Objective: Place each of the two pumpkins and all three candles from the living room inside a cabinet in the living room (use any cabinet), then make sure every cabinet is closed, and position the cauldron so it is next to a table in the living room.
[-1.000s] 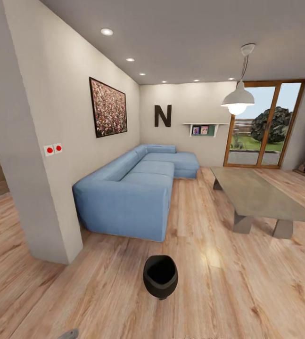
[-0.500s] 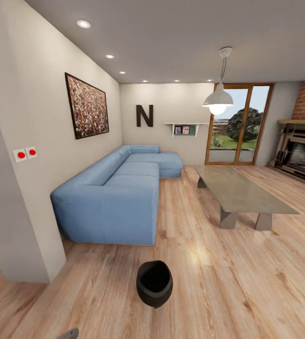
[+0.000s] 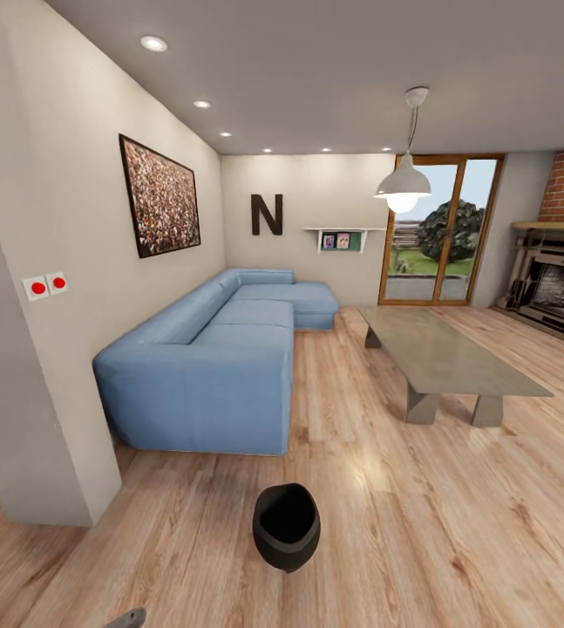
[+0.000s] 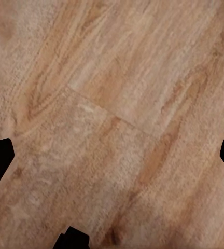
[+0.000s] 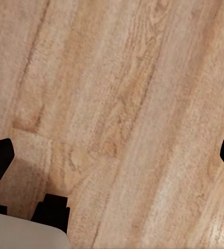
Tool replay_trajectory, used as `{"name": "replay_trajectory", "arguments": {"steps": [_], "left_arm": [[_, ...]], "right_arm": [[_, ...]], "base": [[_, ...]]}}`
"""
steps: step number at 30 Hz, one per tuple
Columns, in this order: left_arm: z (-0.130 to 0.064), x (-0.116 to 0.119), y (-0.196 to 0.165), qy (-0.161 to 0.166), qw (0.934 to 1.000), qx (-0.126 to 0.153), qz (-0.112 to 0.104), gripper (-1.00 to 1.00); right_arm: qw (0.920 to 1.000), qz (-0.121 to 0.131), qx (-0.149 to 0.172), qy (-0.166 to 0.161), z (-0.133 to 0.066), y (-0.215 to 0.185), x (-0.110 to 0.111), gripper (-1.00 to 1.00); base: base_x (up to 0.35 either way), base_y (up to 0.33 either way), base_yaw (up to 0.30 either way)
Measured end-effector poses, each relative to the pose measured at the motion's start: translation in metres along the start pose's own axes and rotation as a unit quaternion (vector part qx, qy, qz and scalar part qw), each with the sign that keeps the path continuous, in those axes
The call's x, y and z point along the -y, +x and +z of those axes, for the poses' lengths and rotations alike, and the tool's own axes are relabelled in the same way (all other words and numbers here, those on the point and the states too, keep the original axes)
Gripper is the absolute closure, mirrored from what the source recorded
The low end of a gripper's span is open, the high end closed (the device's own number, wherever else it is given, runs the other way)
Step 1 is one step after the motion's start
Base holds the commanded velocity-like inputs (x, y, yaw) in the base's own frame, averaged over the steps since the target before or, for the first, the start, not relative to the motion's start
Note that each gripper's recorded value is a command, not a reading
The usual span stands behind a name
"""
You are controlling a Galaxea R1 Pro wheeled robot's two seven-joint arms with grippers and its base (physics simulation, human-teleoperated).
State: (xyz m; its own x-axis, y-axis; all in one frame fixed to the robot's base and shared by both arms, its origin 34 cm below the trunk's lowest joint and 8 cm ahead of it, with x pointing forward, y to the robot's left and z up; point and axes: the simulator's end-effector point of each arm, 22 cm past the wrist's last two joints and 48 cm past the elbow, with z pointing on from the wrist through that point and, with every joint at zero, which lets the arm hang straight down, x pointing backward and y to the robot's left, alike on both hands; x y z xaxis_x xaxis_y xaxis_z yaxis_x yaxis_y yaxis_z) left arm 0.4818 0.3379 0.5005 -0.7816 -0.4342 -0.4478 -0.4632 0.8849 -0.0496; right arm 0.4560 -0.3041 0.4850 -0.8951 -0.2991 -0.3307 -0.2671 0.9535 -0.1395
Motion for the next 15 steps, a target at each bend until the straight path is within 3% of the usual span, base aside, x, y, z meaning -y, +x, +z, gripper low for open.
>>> {"name": "replay_trajectory", "arguments": {"steps": [12, 15], "left_arm": [[-0.001, 0.014, 0.003, 0.010, 0.9999, -0.001, 0.005, -1.00], [-0.004, 0.041, 0.005, 0.033, 0.9994, -0.002, 0.007, -1.00]], "right_arm": [[1.0000, 0.004, 0.001, -0.001, 0.000, -0.001, -0.001, -1.00], [1.0000, 0.006, 0.002, -0.005, 0.000, -0.003, -0.003, -1.00]], "base": [[0.000, 0.000, 0.000], [0.000, 0.000, 0.000]]}}
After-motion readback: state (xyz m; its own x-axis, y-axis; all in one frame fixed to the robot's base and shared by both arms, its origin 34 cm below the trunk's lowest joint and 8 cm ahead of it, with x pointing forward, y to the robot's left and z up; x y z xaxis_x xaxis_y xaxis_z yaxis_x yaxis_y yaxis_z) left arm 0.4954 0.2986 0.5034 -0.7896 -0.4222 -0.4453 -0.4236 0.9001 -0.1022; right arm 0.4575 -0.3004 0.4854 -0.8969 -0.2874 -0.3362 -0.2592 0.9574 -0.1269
